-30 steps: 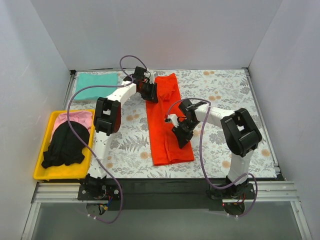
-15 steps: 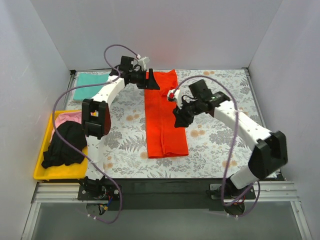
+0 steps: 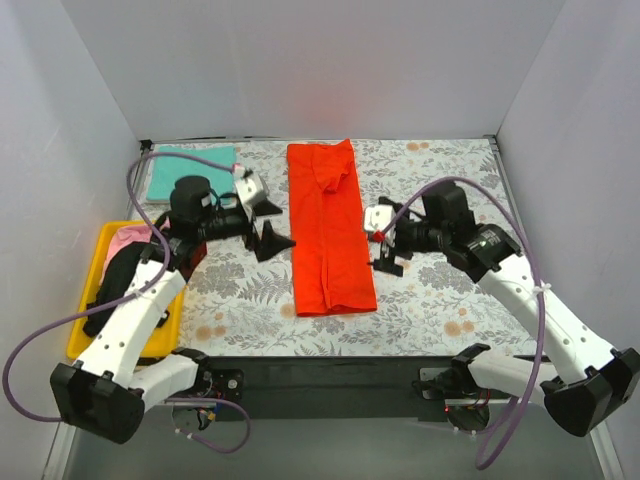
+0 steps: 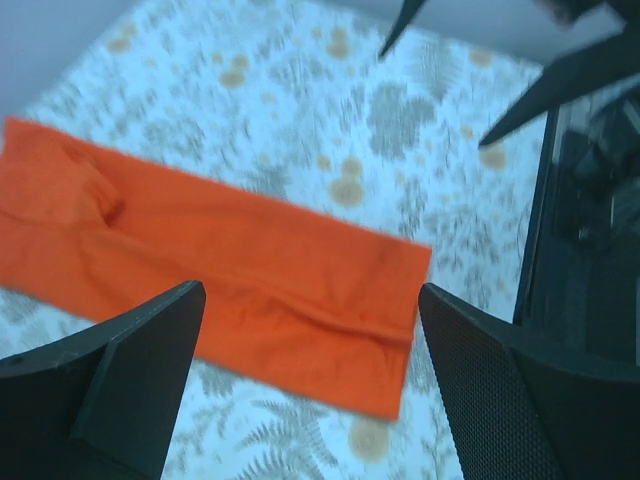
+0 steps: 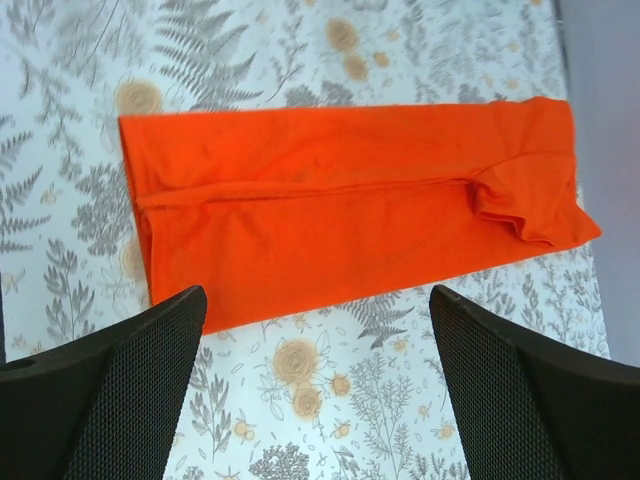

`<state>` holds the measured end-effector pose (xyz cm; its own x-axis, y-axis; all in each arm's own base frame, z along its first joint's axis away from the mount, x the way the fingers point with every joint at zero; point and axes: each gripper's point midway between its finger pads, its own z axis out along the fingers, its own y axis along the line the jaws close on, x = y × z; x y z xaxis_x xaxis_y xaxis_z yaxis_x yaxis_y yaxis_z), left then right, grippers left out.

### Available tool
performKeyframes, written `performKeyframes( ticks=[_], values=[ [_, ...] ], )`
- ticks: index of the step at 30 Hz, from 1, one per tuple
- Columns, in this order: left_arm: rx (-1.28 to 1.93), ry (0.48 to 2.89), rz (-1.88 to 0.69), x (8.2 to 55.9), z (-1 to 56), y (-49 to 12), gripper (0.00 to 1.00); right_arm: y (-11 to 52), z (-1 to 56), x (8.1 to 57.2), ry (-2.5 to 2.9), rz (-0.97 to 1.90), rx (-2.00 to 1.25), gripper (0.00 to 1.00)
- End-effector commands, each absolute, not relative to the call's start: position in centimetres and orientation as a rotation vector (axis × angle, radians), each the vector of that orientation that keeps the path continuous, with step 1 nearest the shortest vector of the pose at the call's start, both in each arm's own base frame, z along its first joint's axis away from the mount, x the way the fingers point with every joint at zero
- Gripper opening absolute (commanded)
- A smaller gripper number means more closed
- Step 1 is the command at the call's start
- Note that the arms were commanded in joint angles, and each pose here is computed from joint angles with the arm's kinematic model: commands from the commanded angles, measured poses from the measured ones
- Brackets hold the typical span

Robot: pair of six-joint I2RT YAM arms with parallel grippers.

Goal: Fold and stack the t-shirts
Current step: Fold the tshirt

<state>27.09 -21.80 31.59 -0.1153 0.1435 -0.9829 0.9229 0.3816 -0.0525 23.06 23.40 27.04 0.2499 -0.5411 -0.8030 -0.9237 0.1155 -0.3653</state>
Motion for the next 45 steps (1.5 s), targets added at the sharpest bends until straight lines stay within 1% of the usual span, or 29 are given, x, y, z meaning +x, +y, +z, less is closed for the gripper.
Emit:
performKeyframes(
  ticks=[1, 2, 3, 4, 5, 6, 7, 8, 10, 11, 13, 14, 16, 22, 26, 34, 38, 41, 45],
  values=[
    [1.216, 1.675, -0.831, 23.0, 21.4, -21.2, 0.88, 23.2, 21.9, 21.5, 1.34, 0.434, -1.748, 0.98],
    [1.254, 1.68, -0.817, 22.0, 20.0, -21.2, 0.86, 22.9, 19.8, 21.3, 1.373, 0.414, -1.787, 0.95],
    [1.319, 1.717, -0.843, 19.8, 16.7, -21.6, 0.85, 22.1, 16.6, 21.0, 1.423, 0.379, -1.843, 0.93],
    [1.359, 1.693, -0.804, 19.2, 15.9, -21.5, 0.82, 21.9, 14.7, 21.0, 1.446, 0.373, -1.884, 0.9],
    [1.396, 1.689, -0.802, 18.3, 14.7, -21.7, 0.79, 21.8, 13.5, 21.0, 1.46, 0.365, -1.902, 0.85],
    [1.447, 1.697, -0.818, 16.7, 12.8, -22.0, 0.77, 21.5, 11.7, 20.5, 1.485, 0.378, -1.927, 0.82],
    [1.461, 1.706, -0.807, 16.4, 11.9, -22.1, 0.74, 21.7, 10.9, 20.6, 1.479, 0.38, -1.938, 0.8],
    [1.472, 1.701, -0.778, 16.6, 11.2, -22.2, 0.69, 21.9, 10.3, 20.5, 1.47, 0.375, -1.949, 0.75],
    [1.529, 1.723, -0.777, 15.5, 8.9, -22.2, 0.64, 22.0, 8.4, 19.7, 1.437, 0.366, -1.993, 0.71],
    [1.549, 1.705, -0.736, 15.8, 8.5, -22.3, 0.59, 22.1, 7.8, 19.3, 1.425, 0.37, -2.007, 0.67],
    [1.606, 1.685, -0.7, 15.2, 7.1, -22.7, 0.56, 22.8, 6.8, 18.5, 1.388, 0.384, -2.032, 0.64],
    [1.615, 1.671, -0.631, 15.8, 6.3, -22.5, 0.53, 23.0, 6.5, 18.3, 1.379, 0.386, -2.04, 0.61],
    [1.635, 1.643, -0.596, 16.0, 5.8, -23.2, 0.51, 23.5, 5.6, 17.7, 1.357, 0.385, -2.062, 0.59],
    [1.644, 1.644, -0.522, 17.4, 5.2, -24.0, 0.49, 23.4, 3.8, 18.4, 1.348, 0.316, -2.096, 0.48],
    [1.656, 1.609, -0.502, 17.8, 5.1, -24.3, 0.51, 23.2, 3.4, 18.4, 1.323, 0.296, -2.116, 0.47],
    [1.648, 1.608, -0.485, 18.4, 4.8, -24.5, 0.51, 22.1, 2.0, 17.7, 1.297, 0.291, -2.188, 0.46],
    [1.662, 1.642, -0.464, 18.7, 3.6, -24.2, 0.51, 21.7, 1.2, 17.2, 1.318, 0.306, -2.22, 0.42],
    [1.714, 1.629, -0.462, 18.2, 2.8, -23.9, 0.47, 21.5, 0.7, 17.3, 1.334, 0.302, -2.241, 0.36],
    [1.747, 1.611, -0.499, 17.5, 2.5, -24.0, 0.38, 20.8, -0.1, 16.7, 1.363, 0.32, -2.294, 0.29]
  ],
)
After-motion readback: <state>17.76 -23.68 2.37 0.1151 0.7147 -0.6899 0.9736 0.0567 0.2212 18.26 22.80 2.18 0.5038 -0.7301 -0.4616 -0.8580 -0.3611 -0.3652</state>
